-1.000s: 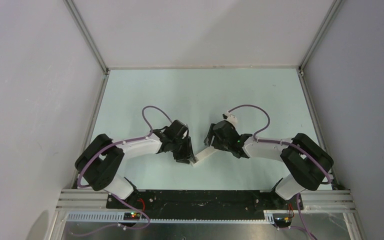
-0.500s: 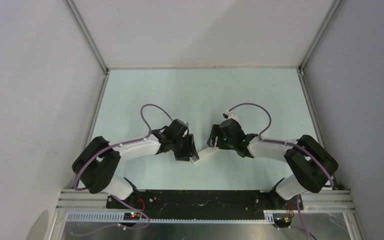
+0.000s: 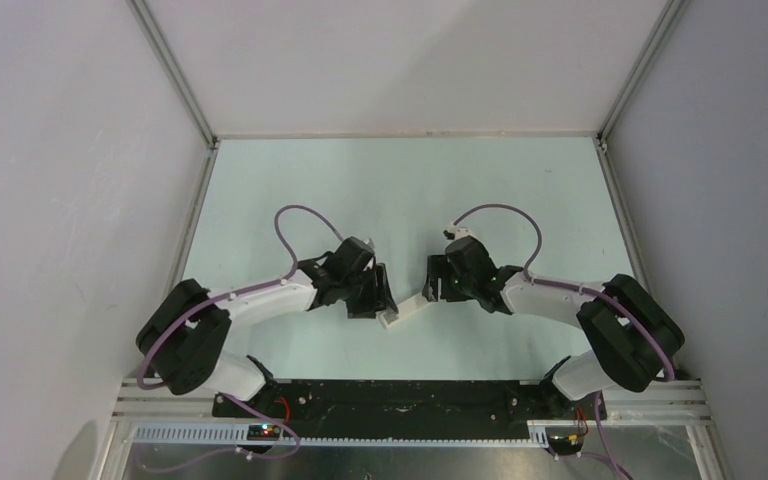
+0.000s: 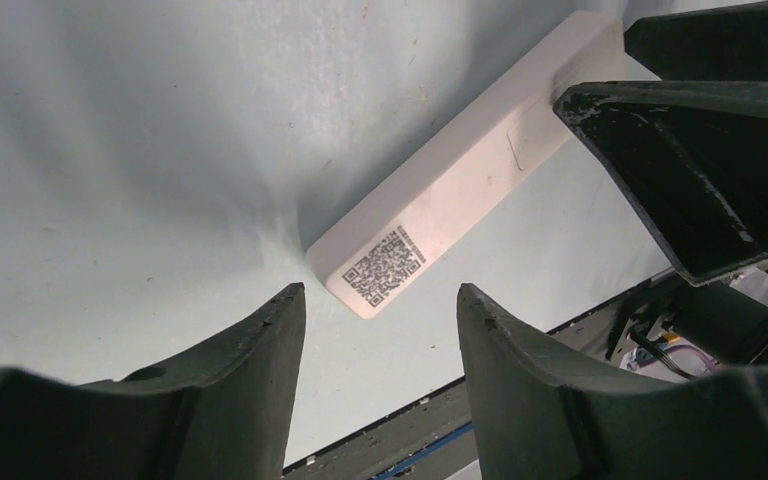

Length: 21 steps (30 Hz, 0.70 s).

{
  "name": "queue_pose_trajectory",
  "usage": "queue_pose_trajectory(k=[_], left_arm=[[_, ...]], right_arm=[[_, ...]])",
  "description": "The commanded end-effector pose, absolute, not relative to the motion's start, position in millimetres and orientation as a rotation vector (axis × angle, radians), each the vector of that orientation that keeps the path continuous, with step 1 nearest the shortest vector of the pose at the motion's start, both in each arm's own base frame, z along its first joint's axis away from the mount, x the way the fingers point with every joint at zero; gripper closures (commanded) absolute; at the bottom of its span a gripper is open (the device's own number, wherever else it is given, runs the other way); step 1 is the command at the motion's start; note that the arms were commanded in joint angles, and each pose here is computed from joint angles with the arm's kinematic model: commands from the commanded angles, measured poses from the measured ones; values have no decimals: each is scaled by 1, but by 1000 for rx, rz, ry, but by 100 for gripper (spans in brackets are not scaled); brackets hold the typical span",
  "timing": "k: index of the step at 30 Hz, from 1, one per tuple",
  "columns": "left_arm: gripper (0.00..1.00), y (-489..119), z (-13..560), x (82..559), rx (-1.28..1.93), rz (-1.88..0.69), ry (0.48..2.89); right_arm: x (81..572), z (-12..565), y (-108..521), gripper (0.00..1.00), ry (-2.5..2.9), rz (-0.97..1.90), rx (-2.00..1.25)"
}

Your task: Load the batteries into the remote control

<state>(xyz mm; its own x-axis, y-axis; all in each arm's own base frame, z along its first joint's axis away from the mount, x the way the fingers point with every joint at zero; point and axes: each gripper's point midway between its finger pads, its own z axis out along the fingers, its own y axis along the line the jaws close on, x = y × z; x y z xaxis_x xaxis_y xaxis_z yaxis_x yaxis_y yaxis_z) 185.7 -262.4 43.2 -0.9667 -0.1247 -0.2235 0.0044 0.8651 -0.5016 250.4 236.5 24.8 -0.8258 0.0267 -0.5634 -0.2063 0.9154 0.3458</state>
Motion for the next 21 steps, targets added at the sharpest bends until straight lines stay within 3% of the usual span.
queue_pose_trajectory(k=[1,12,21], left_arm=[[39,-273,64,190,-136,-798,2729],[39,-259,48,184,-344,-711,2729],[38,-258,45,186,-367,-688,2721]], right_arm=[[210,-9,198,29,2701,340,-235],[214,-8,216,40,2687,365,-365],[199,-11,225,43,2718,375,-371]])
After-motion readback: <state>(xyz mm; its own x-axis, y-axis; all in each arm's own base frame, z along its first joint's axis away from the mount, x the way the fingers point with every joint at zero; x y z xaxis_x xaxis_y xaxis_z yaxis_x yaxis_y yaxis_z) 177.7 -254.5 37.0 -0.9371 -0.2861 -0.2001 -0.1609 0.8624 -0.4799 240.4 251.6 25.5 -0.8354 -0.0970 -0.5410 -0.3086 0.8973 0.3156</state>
